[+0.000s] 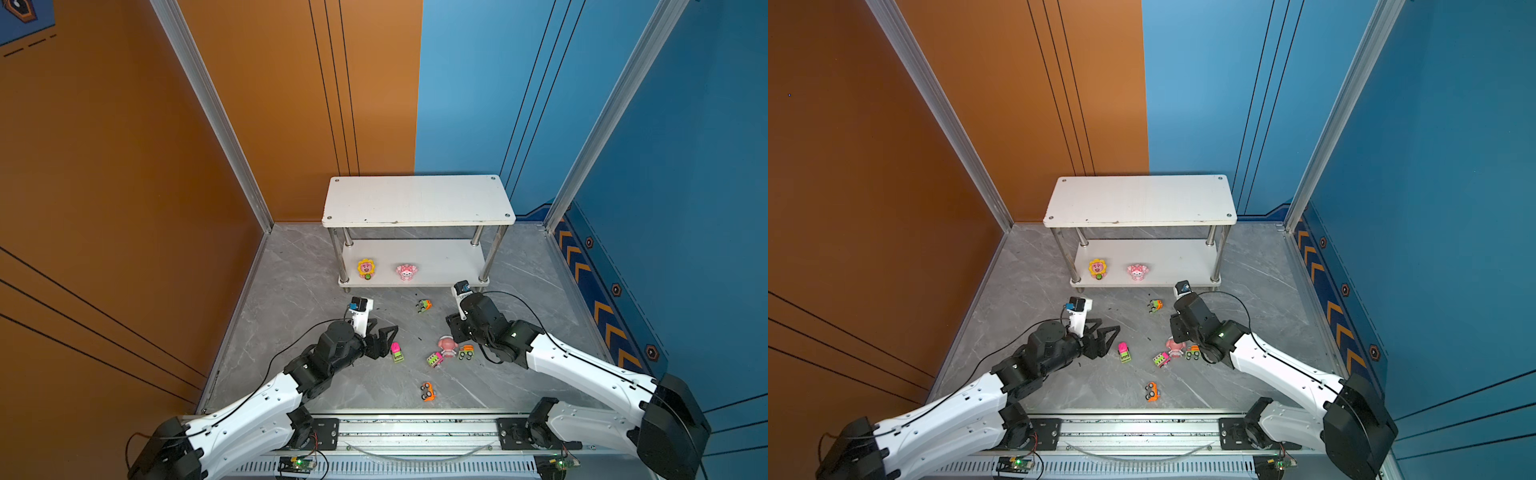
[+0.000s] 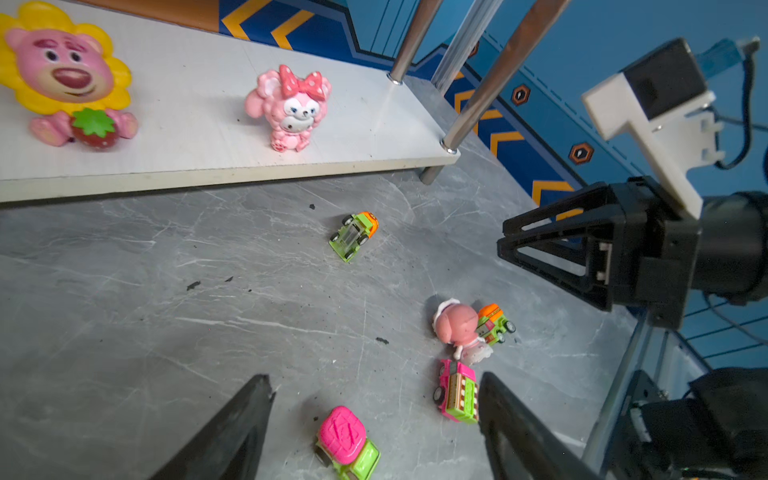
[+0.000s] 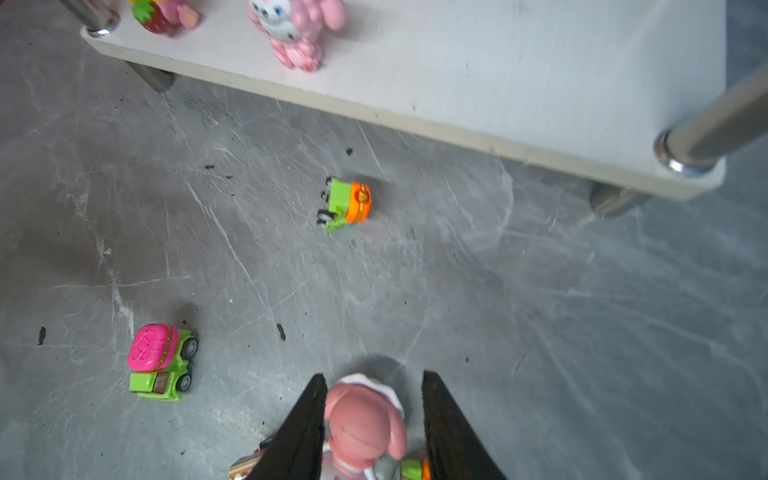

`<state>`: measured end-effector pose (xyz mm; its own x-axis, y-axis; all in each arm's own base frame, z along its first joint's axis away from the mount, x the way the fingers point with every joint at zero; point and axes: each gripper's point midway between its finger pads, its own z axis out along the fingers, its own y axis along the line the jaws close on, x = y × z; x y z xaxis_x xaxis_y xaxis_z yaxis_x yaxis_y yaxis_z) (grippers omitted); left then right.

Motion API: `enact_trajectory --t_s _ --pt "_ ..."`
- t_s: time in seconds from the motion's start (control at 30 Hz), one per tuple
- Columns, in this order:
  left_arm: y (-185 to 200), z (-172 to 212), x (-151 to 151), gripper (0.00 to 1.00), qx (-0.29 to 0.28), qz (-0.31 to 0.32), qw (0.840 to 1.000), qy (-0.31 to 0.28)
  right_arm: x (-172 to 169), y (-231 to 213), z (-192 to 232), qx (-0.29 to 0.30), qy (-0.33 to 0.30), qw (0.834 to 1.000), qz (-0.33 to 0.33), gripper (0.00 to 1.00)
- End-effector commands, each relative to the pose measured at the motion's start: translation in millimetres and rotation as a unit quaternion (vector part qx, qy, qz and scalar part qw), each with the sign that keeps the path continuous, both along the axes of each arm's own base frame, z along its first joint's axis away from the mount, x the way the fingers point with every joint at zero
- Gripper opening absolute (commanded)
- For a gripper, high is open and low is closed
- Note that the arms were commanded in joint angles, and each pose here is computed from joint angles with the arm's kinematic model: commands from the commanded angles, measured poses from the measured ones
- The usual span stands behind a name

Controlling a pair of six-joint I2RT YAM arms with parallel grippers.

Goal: Place and organize the plastic toys onto the shelf
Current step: 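Pull the right gripper back toward the table toys while the left arm advances, then lower both grippers around the pink Hello Kitty figure on the table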

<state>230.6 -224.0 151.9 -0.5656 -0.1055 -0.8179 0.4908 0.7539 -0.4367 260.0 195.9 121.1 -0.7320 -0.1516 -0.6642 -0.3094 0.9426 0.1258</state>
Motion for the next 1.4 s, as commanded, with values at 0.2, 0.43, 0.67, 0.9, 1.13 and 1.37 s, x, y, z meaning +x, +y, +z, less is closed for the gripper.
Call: enact_trajectory --t_s 0.2,0.43,0.67,0.9,1.13,1.37 --pt "-51.7 -2.8 -11.4 0.71 0.011 -0.076 0.997 0.018 -42.3 -13.0 -75.6 -0.057 0.159 0.985 -0.032 0.07" --pt "-67.5 -3.4 -15.0 0.73 0.028 -0.093 0.995 0.011 -52.1 -17.5 -90.3 -0.079 0.175 0.981 -0.039 0.04" --pt "-84.1 -10.5 -10.7 0.75 0.048 -0.108 0.993 0.02 -67.3 30.2 -103.1 -0.006 0.198 0.98 -0.002 0.04" --pt "-80.7 -19.0 -7.9 0.75 0.067 -0.1 0.992 0.025 -52.6 87.2 -64.3 0.137 0.168 0.975 0.046 0.05" --pt "-79.1 -31.8 -7.7 0.7 0.107 -0.107 0.988 0.018 -28.0 38.8 -27.3 0.142 0.119 0.983 -0.001 0.05" --pt "-103.0 -51.1 -2.8 0.65 0.137 -0.135 0.981 0.037 -37.2 -36.8 -26.4 0.062 0.111 0.989 -0.075 0.07"
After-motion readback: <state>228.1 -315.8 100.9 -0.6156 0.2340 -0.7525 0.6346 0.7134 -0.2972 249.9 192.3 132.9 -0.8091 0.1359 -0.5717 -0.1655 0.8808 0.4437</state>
